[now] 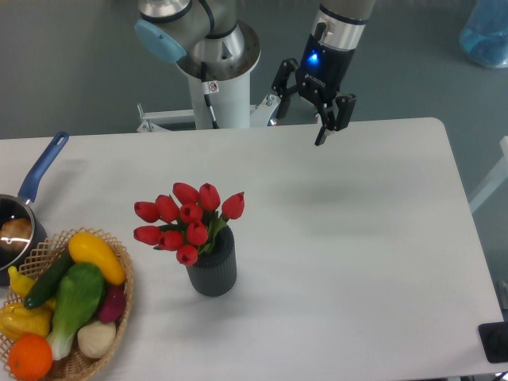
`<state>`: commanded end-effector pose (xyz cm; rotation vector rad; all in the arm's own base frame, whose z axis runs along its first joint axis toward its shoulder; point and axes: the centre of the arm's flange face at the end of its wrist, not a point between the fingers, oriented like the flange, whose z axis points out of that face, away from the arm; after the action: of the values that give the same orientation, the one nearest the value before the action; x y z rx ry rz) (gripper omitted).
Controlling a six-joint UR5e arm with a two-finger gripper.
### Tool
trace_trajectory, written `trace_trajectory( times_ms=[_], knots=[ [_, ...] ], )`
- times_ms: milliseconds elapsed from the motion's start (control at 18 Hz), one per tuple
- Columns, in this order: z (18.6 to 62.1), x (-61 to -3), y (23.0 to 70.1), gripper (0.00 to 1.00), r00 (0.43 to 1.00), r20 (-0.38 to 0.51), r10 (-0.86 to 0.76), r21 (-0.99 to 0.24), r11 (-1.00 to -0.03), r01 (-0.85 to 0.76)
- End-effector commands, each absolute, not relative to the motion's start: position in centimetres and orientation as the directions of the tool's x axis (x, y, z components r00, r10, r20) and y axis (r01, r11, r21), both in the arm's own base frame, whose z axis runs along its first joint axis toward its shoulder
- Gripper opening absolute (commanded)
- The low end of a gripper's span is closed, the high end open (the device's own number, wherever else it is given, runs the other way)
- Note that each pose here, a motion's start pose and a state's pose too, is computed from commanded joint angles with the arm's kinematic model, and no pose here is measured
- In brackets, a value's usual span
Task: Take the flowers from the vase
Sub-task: 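Lower the open gripper toward the red tulip stems above the vase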
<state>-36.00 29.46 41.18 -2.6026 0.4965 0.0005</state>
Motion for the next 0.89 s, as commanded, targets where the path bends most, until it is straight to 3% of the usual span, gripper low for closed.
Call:
trace_trajectory(
  times_ms=[222,611,889],
  knots=[
    [40.7,-36.1,30.6,1.0,0.951,-0.049,-0.306,-0.478,-0.829,-0.291],
    [39.7,-36.2,34.3,1.0,0.954,-0.032,-0.299,-0.636,-0.73,-0.25],
    [38.5,-36.1,35.8,1.0,0.947,0.0,-0.321,-0.676,-0.698,-0.237]
  ],
)
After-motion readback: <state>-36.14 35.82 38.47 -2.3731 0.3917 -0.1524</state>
